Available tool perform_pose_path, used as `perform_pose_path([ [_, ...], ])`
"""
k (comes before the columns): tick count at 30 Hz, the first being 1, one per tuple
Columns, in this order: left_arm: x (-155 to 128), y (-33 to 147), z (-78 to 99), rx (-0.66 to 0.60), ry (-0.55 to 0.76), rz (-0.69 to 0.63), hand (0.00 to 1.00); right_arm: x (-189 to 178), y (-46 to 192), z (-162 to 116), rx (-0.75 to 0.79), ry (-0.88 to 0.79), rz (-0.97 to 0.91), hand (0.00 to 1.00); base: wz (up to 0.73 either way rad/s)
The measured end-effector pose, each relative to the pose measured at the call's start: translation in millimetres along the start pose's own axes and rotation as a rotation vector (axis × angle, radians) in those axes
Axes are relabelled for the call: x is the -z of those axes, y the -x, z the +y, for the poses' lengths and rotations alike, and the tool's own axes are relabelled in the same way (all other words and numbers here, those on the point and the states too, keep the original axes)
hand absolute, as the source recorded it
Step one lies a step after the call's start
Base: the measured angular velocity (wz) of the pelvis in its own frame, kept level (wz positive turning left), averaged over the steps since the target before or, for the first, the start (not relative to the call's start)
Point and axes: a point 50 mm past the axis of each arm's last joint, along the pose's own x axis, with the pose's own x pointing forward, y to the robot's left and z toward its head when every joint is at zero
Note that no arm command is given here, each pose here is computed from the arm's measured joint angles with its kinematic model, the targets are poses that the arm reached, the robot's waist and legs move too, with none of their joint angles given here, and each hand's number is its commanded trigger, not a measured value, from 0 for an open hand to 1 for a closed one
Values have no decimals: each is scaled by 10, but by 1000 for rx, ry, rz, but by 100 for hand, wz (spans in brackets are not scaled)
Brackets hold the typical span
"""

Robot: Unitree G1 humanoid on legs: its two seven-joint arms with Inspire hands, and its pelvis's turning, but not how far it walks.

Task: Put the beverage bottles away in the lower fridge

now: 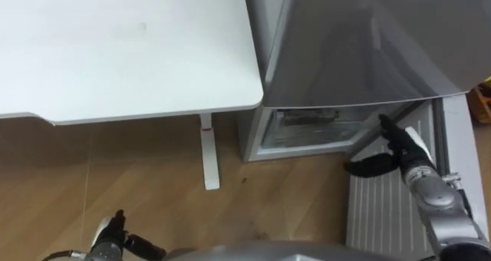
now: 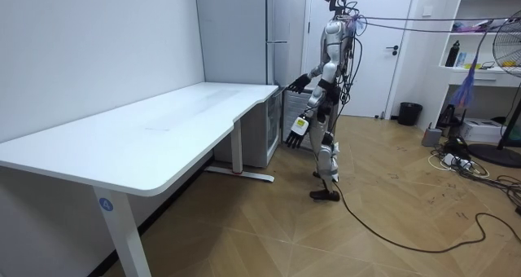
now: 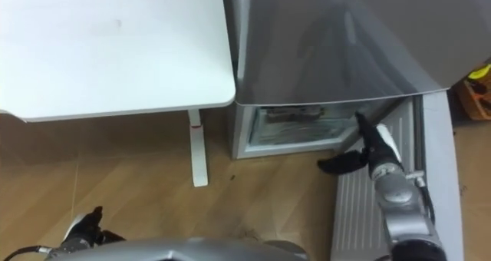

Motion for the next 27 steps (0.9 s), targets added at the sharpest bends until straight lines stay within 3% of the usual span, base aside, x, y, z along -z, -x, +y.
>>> perform_pose_path([
  [7, 2, 5, 25, 4, 15, -4, 0, -291, 38, -293, 178, -22, -126, 0, -1],
  [17, 133, 35, 60, -11, 36, 30, 0, -277, 122, -726, 368, -78, -131, 0, 0],
  [20, 158, 39, 73, -17, 35, 39, 0, -195, 145, -845, 436, -143, -103, 0, 0],
  [27, 214, 45, 129, -37, 71, 69, 0, 462, 187, -875, 510, -426, 165, 0, -1],
])
